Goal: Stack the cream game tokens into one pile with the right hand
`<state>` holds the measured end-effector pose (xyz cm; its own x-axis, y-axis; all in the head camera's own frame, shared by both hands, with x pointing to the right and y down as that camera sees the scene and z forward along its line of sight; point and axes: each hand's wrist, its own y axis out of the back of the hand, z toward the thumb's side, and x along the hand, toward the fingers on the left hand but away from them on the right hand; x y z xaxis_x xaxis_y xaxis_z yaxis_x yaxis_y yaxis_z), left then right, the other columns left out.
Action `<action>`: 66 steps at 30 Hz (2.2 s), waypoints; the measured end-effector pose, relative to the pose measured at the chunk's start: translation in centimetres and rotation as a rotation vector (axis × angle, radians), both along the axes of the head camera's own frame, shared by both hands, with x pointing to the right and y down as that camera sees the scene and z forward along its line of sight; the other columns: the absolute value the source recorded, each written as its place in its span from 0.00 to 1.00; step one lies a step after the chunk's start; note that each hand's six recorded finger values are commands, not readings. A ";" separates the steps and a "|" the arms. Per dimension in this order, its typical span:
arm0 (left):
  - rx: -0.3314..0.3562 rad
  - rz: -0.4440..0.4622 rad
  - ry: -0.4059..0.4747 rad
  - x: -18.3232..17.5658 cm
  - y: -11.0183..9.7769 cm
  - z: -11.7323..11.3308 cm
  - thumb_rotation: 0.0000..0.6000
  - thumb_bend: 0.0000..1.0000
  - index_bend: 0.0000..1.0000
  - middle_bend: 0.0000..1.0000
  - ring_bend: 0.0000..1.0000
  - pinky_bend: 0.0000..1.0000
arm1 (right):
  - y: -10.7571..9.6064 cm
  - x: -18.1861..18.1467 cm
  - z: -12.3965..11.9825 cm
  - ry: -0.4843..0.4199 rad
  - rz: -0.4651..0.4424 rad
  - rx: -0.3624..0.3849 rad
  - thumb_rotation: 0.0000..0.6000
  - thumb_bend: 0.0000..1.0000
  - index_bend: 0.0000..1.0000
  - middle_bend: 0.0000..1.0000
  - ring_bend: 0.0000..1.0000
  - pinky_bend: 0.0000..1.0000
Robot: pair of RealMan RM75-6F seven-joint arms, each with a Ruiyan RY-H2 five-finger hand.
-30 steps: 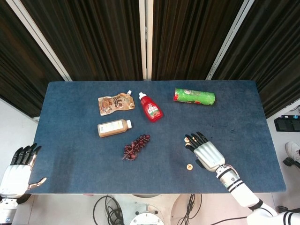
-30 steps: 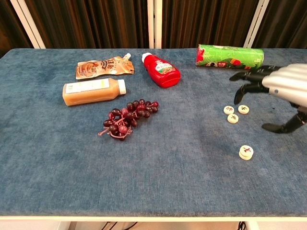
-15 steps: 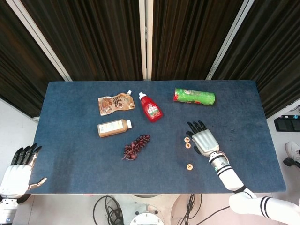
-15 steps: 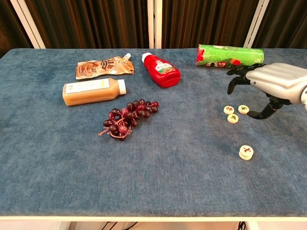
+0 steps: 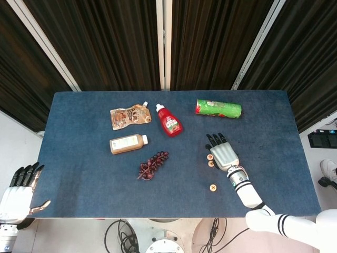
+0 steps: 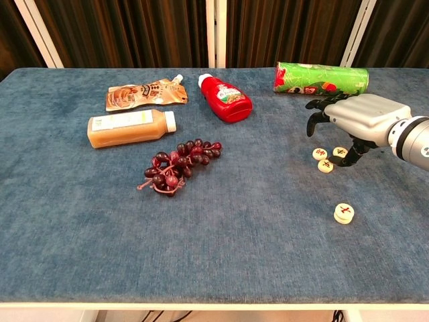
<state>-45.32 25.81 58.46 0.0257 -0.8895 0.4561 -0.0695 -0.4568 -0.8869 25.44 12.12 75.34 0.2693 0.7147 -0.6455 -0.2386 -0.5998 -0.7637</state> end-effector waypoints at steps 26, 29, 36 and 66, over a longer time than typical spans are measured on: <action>-0.005 -0.009 0.000 -0.3 0.2 0.1 1.00 0.11 0.00 0.00 0.00 0.00 | 0.4 -0.2 0.9 0.002 -0.012 0.001 1.00 0.29 0.46 0.03 0.00 0.00; -0.006 -0.010 0.001 -0.3 0.2 0.1 1.00 0.11 0.00 0.00 0.00 0.00 | 0.4 -0.1 1.0 0.003 -0.008 0.006 1.00 0.29 0.49 0.03 0.00 0.00; -0.008 -0.011 0.003 -0.4 0.2 0.1 1.00 0.11 0.00 0.00 0.00 0.00 | 0.2 -0.1 0.7 -0.009 0.003 0.019 1.00 0.29 0.52 0.04 0.00 0.00; 0.014 0.003 -0.009 0.4 -0.2 -0.1 1.00 0.11 0.00 0.00 0.00 0.00 | 6.7 1.4 -7.2 -0.139 -0.287 -0.092 1.00 0.27 0.54 0.02 0.00 0.00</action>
